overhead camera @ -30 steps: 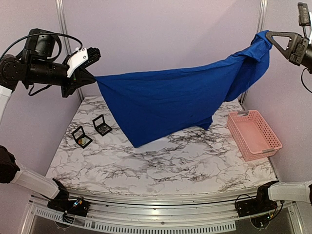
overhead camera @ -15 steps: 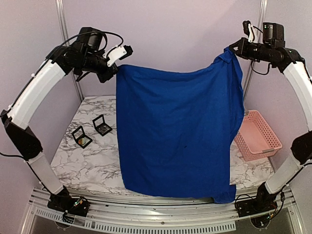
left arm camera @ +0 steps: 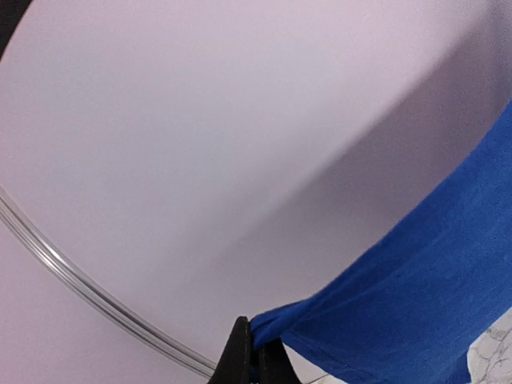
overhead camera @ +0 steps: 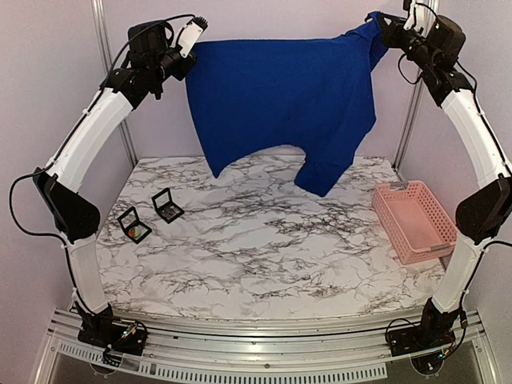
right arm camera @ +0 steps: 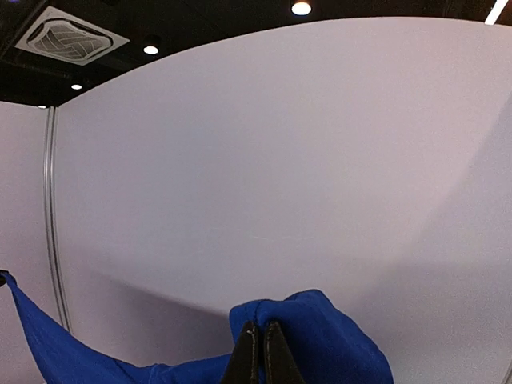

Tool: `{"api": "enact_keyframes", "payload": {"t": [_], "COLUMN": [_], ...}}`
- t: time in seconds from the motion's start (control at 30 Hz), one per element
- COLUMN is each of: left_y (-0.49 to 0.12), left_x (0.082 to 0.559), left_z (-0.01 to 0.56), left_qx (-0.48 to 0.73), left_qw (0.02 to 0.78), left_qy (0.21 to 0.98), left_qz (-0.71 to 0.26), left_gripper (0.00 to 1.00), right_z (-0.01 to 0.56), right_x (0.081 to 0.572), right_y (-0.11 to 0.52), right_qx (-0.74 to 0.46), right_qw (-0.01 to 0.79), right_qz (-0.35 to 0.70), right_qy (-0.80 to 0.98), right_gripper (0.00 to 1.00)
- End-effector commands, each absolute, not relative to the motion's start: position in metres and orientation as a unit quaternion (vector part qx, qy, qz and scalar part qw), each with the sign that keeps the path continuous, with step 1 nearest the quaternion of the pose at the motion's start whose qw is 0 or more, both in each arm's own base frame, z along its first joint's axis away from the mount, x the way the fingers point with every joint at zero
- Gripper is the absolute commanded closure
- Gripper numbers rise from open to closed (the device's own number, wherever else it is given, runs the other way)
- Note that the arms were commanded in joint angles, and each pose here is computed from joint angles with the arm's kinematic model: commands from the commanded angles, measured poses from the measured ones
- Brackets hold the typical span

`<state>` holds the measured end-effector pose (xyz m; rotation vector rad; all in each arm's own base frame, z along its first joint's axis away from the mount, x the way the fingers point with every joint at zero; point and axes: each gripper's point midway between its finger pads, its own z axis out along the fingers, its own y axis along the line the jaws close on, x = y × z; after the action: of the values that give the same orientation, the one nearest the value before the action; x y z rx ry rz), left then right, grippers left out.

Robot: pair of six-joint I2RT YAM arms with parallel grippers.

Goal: Pin the brooch onto the clothing

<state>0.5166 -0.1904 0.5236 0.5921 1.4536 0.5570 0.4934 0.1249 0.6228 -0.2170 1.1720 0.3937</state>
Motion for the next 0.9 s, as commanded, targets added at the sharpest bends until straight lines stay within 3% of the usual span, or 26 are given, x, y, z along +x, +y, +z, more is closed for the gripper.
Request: {"api": "enact_keyframes", "payload": {"t": [0.0, 0.1, 0.27, 0.43, 0.57, 0.7, 0.87], "left_y": [-0.194, -0.200, -0.202, -0.181, -0.163, -0.151, -0.132], "left_x": [0.535, 0.541, 0.522, 0.459, 0.406, 0.364, 0.319], "left_z": [0.495, 0.445, 0.334, 0.211, 0.149, 0.111, 0.098], "left_qx": [0.272, 0.302, 0.386, 0.460, 0.484, 0.508, 0.531], "left_qw": [0.659, 0.618, 0.513, 0.383, 0.310, 0.246, 0.190], "left_qy": [0.656, 0.686, 0.735, 0.777, 0.801, 0.812, 0.815], "left_qz": [0.248, 0.235, 0.216, 0.197, 0.166, 0.149, 0.135], "left_gripper": [0.98, 0.98, 0.98, 0.98, 0.98, 0.98, 0.98], "right_z": [0.618, 0.534, 0.373, 0.246, 0.150, 0.094, 0.074], "right_x": [0.489, 0.500, 0.457, 0.363, 0.287, 0.230, 0.173], "right_y": [0.121, 0.134, 0.170, 0.230, 0.255, 0.275, 0.286], "right_qx": [-0.113, -0.127, -0.127, -0.143, -0.088, -0.070, -0.067], "right_qw": [0.811, 0.743, 0.584, 0.410, 0.251, 0.128, 0.029], "right_qz": [0.162, 0.195, 0.269, 0.330, 0.373, 0.377, 0.364], "right_qy": [0.551, 0.628, 0.755, 0.838, 0.889, 0.915, 0.929], "right_gripper": [1.00, 1.00, 1.00, 1.00, 1.00, 1.00, 1.00]}}
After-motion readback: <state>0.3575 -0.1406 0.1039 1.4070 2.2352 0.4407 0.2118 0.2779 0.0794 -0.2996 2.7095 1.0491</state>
